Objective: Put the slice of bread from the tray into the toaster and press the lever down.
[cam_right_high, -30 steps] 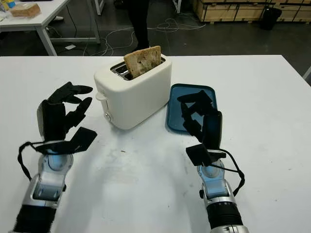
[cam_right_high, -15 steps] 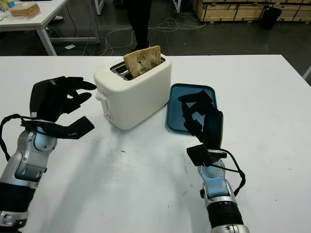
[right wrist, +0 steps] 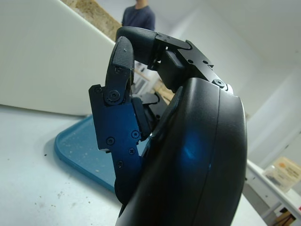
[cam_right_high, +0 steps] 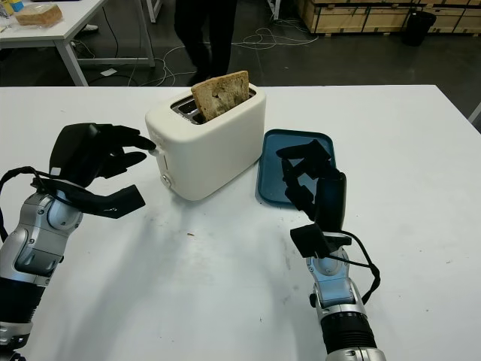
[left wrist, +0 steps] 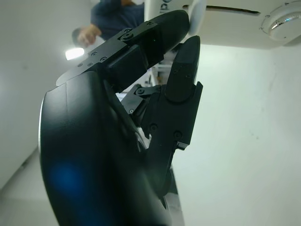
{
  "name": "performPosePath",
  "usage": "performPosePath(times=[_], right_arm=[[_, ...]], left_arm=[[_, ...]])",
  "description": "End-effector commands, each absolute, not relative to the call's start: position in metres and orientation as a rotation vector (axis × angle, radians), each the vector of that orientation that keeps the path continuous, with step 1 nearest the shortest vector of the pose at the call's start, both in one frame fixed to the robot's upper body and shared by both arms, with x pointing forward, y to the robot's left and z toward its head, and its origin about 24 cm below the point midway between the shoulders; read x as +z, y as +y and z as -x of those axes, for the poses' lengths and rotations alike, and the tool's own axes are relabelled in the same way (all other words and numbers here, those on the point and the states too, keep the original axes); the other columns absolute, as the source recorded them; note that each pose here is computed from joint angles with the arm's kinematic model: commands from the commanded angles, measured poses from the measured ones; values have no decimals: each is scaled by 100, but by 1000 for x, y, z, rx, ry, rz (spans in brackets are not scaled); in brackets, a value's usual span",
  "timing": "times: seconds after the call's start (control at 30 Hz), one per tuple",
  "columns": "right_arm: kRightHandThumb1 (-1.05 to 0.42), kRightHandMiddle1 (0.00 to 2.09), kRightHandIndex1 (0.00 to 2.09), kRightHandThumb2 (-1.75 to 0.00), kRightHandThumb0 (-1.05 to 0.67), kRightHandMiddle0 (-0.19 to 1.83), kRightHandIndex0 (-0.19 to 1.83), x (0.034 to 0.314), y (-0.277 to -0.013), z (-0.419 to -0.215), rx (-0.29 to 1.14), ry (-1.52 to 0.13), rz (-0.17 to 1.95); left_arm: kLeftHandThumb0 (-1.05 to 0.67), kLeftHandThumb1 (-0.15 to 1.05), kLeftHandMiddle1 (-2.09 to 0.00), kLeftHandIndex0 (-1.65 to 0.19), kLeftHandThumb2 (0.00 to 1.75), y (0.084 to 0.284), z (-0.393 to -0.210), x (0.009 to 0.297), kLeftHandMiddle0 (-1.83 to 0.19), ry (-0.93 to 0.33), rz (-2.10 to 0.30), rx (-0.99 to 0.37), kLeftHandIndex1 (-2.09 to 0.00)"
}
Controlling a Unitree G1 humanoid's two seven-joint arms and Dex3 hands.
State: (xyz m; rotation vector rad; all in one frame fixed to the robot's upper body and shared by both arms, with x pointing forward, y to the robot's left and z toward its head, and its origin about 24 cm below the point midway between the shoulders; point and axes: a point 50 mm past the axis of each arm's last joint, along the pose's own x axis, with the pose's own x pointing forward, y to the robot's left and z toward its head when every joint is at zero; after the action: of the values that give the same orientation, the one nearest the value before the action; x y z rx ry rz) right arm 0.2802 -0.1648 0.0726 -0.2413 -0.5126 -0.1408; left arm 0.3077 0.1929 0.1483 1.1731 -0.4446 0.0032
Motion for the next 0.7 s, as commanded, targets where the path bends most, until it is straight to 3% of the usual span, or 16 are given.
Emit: performPosePath(times=[0.0, 0.67], right_arm=[[-92, 127, 158, -43, -37, 62, 74, 75, -165, -280, -142, -538, 233], [-92, 132, 160, -42, -36, 62, 75, 76, -167, -280, -148, -542, 242]], left_arm=[[-33, 85, -117, -116, 1, 191, -310, 154, -91, -467, -1190, -11, -17], [-35, 86, -119, -118, 0, 185, -321, 160, -88, -479, -1226, -75, -11]])
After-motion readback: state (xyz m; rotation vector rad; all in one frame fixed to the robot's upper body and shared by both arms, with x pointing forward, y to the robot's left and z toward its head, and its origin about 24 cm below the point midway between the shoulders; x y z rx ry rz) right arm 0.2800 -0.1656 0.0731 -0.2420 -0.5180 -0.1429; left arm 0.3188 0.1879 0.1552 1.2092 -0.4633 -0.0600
